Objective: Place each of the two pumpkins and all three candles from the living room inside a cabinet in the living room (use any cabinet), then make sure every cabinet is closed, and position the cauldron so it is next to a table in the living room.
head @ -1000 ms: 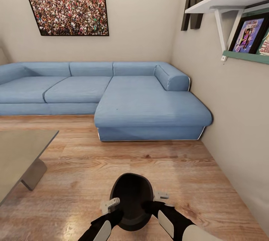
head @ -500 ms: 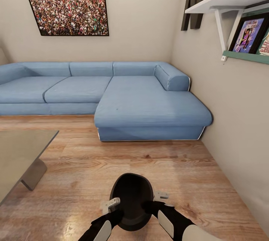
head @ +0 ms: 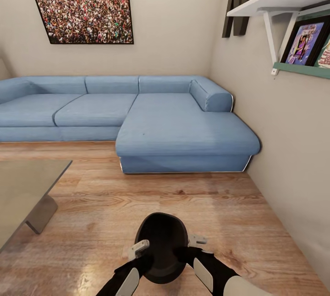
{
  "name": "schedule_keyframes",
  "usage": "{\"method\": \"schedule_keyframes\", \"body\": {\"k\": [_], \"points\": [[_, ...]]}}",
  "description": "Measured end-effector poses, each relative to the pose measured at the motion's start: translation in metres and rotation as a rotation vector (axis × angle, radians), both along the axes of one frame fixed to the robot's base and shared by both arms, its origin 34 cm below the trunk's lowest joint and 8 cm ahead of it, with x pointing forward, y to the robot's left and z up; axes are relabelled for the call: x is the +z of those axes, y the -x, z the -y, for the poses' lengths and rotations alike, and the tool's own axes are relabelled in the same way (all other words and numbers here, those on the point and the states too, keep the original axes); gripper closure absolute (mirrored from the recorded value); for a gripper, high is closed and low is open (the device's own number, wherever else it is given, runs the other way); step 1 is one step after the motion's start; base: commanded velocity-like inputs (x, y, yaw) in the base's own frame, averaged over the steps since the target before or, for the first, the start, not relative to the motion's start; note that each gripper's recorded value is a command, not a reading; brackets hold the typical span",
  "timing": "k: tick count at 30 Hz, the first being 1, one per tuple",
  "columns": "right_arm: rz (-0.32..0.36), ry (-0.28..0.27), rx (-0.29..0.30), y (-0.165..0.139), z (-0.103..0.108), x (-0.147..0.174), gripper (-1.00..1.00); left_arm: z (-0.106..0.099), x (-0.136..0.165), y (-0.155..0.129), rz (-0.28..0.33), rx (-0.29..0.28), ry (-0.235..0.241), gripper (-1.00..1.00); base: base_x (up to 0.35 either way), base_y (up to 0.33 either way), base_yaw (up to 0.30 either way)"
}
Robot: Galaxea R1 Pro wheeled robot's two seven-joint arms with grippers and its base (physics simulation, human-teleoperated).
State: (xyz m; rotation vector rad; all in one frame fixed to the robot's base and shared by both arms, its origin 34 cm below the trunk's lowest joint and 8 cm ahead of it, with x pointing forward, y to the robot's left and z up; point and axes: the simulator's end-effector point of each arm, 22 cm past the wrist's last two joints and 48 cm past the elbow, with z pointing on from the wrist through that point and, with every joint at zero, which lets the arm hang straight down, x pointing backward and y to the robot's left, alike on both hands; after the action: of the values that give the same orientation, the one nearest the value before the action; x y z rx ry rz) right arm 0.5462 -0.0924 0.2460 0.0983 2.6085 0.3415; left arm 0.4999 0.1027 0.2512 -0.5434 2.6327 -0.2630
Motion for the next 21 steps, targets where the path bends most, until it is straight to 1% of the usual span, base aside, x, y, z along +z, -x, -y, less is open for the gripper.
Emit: {"method": "schedule_keyframes", "body": {"k": [3, 6, 9, 14, 21], "points": [[0.0, 0.0, 0.0, -0.0001, 0.0, 0.0001, -1.0, -0.0034, 0.0018, -0.0045, 0.023, 0.02, -0.005, -1.0, 0.0, 0.0, 0.0], [0.0, 0.0, 0.0, 0.0001, 0.0, -0.0001, -1.0, -0.0051, 0.0021, -0.0059, 0.033, 0.028, -0.008, -1.0, 0.0, 0.0, 0.0], [0.0, 0.0, 0.0, -0.0001, 0.0001, 0.0, -1.0, -0.0058, 0.0023, -0.0064, 0.036, 0.031, -0.01, -1.0, 0.003, 0.002, 0.0], [0.0, 0.0, 0.0, 0.0002, 0.0001, -0.0001, -1.0, -0.0062, 0.003, -0.0074, 0.04, 0.033, -0.011, -1.0, 0.112, 0.061, 0.0], [0.0, 0.0, 0.0, 0.0001, 0.0, -0.0001, -1.0, -0.0064, 0.0028, -0.0074, 0.04, 0.033, -0.011, -1.0, 0.018, 0.009, 0.0]]}}
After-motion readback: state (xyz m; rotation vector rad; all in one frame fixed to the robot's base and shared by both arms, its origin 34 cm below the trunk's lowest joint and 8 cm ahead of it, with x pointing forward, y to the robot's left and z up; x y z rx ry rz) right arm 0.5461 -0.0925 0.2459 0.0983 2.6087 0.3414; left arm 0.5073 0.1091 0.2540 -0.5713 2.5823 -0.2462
